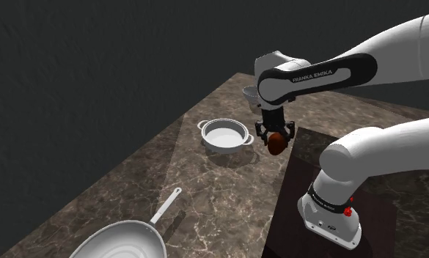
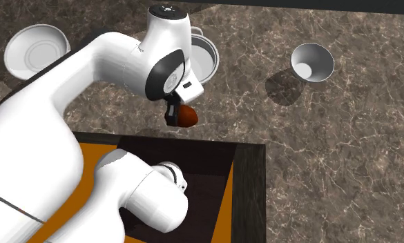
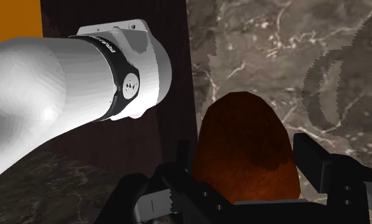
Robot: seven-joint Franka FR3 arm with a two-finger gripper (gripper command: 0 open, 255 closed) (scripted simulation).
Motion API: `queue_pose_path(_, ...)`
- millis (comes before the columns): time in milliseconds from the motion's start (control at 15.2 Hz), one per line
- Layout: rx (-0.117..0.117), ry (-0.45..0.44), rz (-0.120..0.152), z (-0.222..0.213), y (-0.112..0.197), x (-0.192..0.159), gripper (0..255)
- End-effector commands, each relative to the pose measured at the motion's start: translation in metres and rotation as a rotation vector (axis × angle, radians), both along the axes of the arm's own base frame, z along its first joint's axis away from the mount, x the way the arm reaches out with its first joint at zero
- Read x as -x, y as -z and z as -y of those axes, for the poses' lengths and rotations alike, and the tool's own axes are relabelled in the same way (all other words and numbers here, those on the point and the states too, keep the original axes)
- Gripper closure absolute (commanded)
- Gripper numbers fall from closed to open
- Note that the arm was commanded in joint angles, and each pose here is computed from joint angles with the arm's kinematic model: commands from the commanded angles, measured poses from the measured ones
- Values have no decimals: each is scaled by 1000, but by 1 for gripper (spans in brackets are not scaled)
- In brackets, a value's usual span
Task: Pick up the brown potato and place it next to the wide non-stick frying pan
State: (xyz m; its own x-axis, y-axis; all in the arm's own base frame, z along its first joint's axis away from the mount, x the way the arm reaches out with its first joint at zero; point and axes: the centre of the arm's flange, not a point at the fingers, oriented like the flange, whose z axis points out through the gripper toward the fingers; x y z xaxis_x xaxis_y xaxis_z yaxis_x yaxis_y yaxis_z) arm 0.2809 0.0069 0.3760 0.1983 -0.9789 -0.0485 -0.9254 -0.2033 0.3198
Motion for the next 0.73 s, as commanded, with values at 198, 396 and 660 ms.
queue_pose_path(198, 0, 0, -1, 0, -26, -1, 255)
queue_pose_path(396, 0, 0, -1, 0, -42, -1, 255)
queue_pose_path(660, 0, 0, -1, 0, -63, -1, 255)
